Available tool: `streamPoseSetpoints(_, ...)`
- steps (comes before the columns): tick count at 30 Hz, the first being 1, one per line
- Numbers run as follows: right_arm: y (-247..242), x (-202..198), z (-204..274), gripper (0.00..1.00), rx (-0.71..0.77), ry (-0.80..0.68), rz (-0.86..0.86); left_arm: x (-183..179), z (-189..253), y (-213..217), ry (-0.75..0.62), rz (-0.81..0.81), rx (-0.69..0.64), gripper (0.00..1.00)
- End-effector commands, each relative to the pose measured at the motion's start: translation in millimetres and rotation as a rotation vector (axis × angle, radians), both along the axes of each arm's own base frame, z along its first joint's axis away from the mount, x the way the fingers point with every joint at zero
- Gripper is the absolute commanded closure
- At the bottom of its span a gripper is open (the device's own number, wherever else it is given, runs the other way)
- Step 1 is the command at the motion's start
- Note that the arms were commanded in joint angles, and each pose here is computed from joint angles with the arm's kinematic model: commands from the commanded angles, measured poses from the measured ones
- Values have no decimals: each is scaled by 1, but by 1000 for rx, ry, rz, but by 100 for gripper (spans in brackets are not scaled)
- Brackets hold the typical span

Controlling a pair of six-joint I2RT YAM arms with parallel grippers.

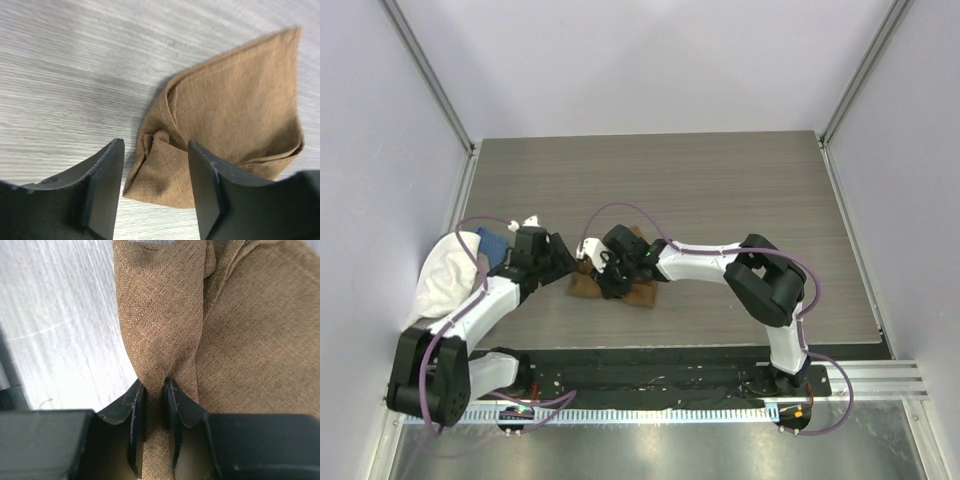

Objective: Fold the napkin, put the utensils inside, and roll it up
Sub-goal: Roll the napkin with the utensil

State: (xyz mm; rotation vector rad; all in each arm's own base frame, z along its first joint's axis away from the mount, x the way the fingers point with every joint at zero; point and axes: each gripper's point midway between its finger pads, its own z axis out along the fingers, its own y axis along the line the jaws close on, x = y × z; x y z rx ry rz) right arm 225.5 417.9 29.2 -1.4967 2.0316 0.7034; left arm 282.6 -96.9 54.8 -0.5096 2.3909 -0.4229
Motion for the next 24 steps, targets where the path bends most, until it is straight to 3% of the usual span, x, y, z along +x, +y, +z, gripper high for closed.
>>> streamPoseSetpoints(1,-25,-41,-20,79,-124,326,-28,0,16,12,-89,36,25,40)
streamPoseSetpoints(10,-23,-27,-2,80,-13,665,-127,-26,7,-8,-112,-42,-99,39)
streamPoseSetpoints(15,-23,-26,-4,81,51,844,-119,-24,7,-16,-152,-53,-158,39)
streamPoseSetpoints(24,-32,-10,-31,82,63,926,-179,-13,9,-26,-185,-74,-204,39)
